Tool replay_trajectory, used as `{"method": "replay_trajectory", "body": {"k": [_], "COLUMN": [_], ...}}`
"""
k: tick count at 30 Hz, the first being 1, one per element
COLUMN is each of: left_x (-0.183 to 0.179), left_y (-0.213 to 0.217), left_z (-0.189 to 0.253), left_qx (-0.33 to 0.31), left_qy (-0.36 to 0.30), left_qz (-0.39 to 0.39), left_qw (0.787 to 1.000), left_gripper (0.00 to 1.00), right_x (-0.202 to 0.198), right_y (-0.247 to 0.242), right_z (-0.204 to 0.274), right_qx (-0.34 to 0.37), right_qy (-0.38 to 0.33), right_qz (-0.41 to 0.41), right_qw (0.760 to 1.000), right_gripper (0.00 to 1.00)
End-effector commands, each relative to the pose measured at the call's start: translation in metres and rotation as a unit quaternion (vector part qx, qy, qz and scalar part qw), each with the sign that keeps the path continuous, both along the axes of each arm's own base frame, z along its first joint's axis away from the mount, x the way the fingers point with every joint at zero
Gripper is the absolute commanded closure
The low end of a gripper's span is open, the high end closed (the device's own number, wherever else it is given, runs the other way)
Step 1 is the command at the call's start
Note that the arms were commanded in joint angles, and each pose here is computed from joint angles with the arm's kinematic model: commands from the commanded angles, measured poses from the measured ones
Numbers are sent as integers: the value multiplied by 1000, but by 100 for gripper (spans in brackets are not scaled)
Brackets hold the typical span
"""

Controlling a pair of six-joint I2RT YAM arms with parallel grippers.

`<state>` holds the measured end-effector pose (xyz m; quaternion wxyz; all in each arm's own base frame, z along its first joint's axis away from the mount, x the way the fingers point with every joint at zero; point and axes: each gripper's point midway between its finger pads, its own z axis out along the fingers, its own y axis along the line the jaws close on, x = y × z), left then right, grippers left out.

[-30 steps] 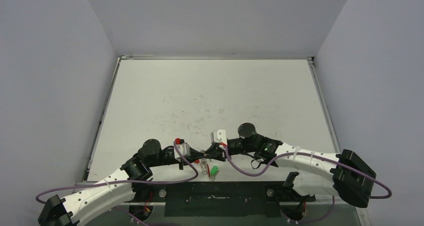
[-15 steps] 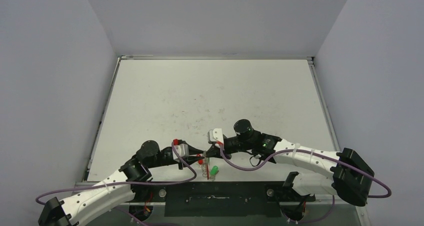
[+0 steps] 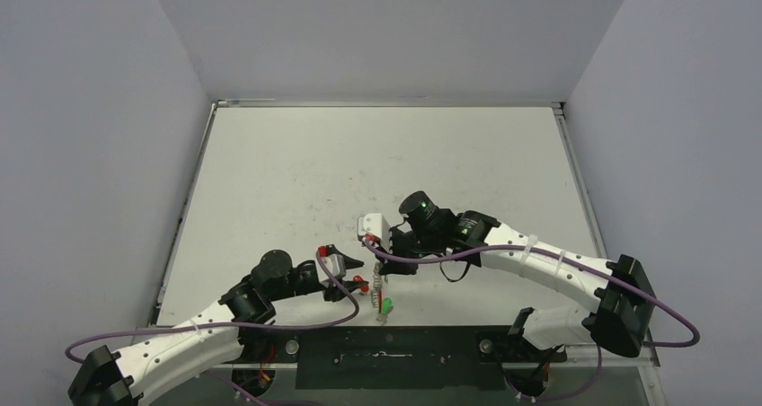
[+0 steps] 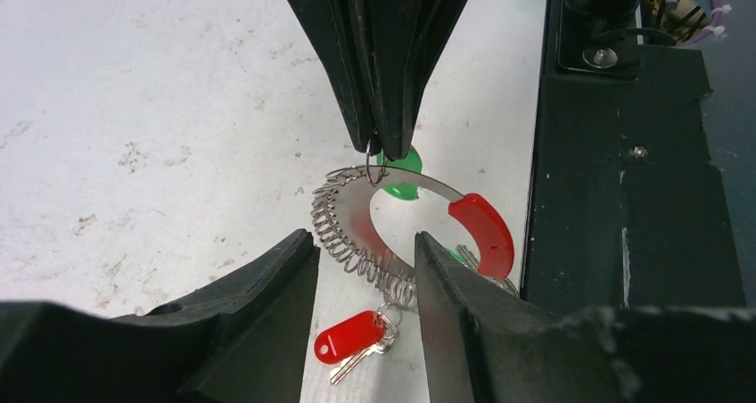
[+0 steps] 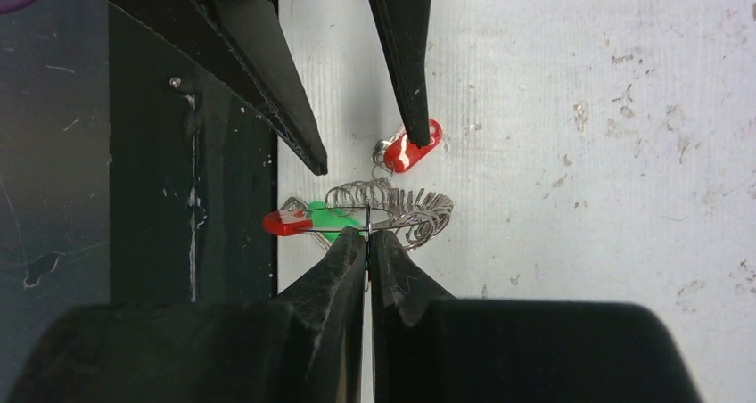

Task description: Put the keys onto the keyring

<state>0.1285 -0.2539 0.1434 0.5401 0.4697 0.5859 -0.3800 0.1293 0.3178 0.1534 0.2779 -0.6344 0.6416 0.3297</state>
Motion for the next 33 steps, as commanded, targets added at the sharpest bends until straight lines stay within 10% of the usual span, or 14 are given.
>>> {"method": "replay_trajectory", "body": {"k": [1,26,33], "left_x": [6,-13,-12], "left_y": [-10,-33,-35], "left_z": [26,34,31], "left_qx": [-31,-52,-49], "left_qy": [-31,-41,-38], "left_qz": [-3,-79,-78], "left_qw": [999,995,995], "left_gripper": [58,68,87], "right_x": [-4,-8,-11], "right_y": [1,13,14], "right_z": [12,7,8], "right_qx": [-17,-15,-13], "right_qy": [8,6,9], "right_qz": [-3,3,9], "right_qw": [1000,1000,1000], "right_gripper": [100,100,100]}}
